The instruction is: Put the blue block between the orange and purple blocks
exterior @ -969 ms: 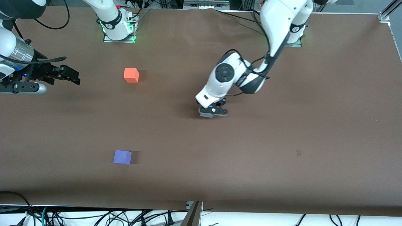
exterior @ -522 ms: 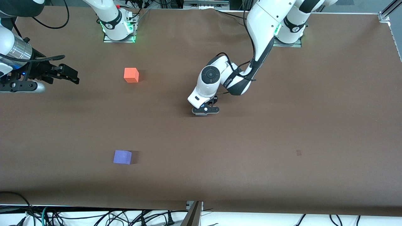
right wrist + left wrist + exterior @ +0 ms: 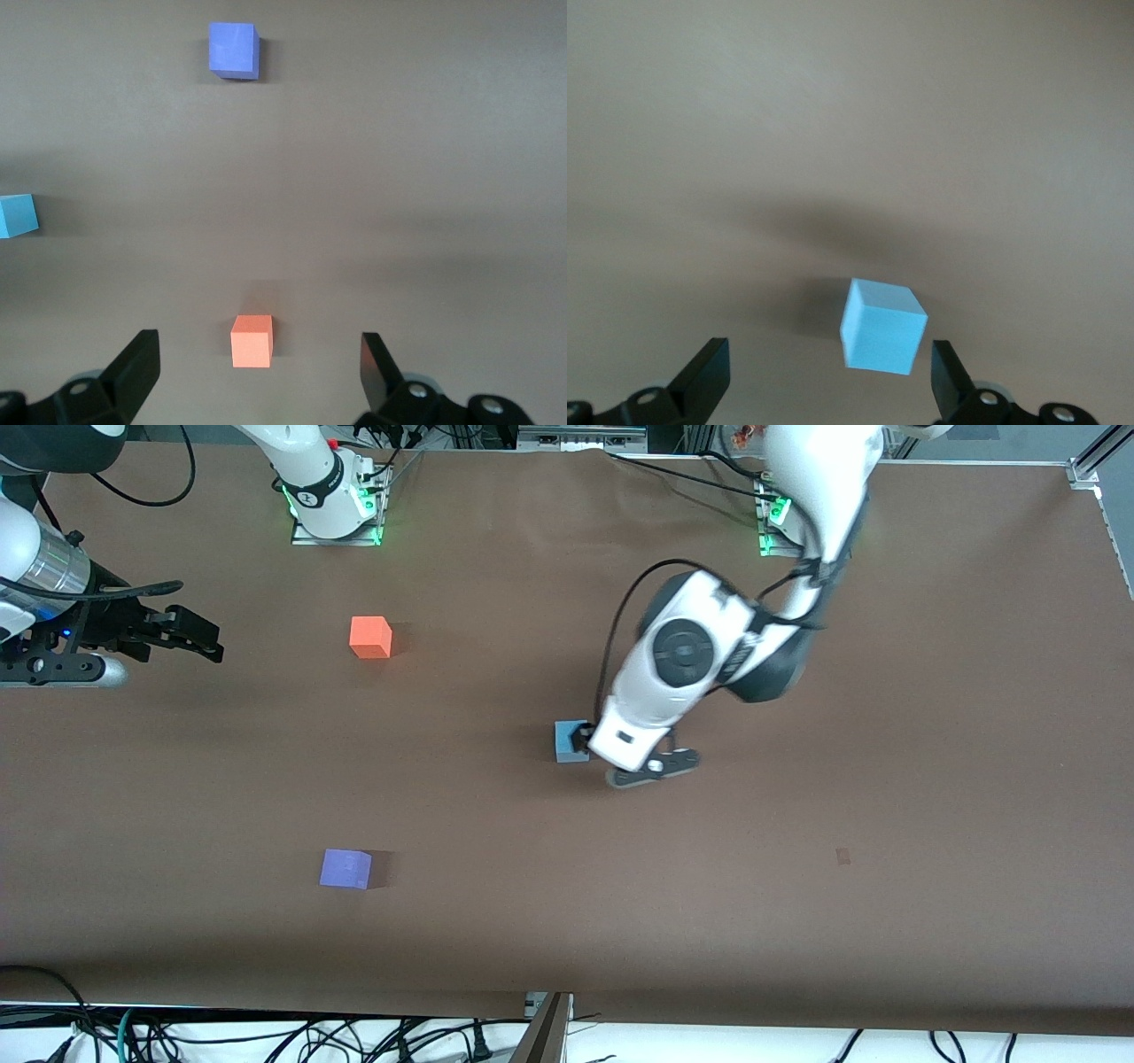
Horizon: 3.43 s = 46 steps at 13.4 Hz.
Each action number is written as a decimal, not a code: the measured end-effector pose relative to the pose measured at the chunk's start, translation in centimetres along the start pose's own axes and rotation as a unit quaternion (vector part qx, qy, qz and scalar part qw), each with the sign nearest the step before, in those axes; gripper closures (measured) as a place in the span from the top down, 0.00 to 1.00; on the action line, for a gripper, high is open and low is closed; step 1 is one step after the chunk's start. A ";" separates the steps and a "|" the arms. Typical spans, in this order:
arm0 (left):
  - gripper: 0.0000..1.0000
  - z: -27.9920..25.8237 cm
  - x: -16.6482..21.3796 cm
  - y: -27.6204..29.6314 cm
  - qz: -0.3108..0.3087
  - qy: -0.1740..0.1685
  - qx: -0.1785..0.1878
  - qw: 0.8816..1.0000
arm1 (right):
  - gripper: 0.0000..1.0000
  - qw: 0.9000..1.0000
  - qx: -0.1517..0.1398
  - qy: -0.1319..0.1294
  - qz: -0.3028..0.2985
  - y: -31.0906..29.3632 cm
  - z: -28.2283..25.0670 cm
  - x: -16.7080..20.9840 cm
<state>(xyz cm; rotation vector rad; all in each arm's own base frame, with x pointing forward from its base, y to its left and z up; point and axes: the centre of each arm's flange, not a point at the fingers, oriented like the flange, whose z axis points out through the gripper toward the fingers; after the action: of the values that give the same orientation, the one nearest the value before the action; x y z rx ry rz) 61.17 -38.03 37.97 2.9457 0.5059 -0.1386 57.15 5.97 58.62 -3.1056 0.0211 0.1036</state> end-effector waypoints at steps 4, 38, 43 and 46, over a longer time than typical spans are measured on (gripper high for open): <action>1.00 -9.1 7.9 -13.3 0.033 -0.014 0.021 0.999 | 1.00 1.000 0.007 -0.001 -0.001 -0.3 0.0 0.0; 1.00 -23.9 9.3 -36.4 0.078 -0.023 0.056 0.995 | 1.00 1.000 0.010 -0.004 0.000 -0.3 0.1 -0.1; 1.00 -24.0 9.3 -36.3 0.078 -0.022 0.056 0.995 | 1.00 1.000 0.013 0.000 0.001 -0.1 -0.1 0.0; 1.00 -24.0 9.3 -36.3 0.078 -0.022 0.056 0.995 | 1.00 0.999 0.029 0.017 0.000 -0.4 -1.9 0.0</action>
<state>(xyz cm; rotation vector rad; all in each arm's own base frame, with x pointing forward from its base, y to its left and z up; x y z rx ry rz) 59.18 2.74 55.74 3.0689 0.2689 -0.2196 57.24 6.34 60.53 -3.0495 0.0249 0.0507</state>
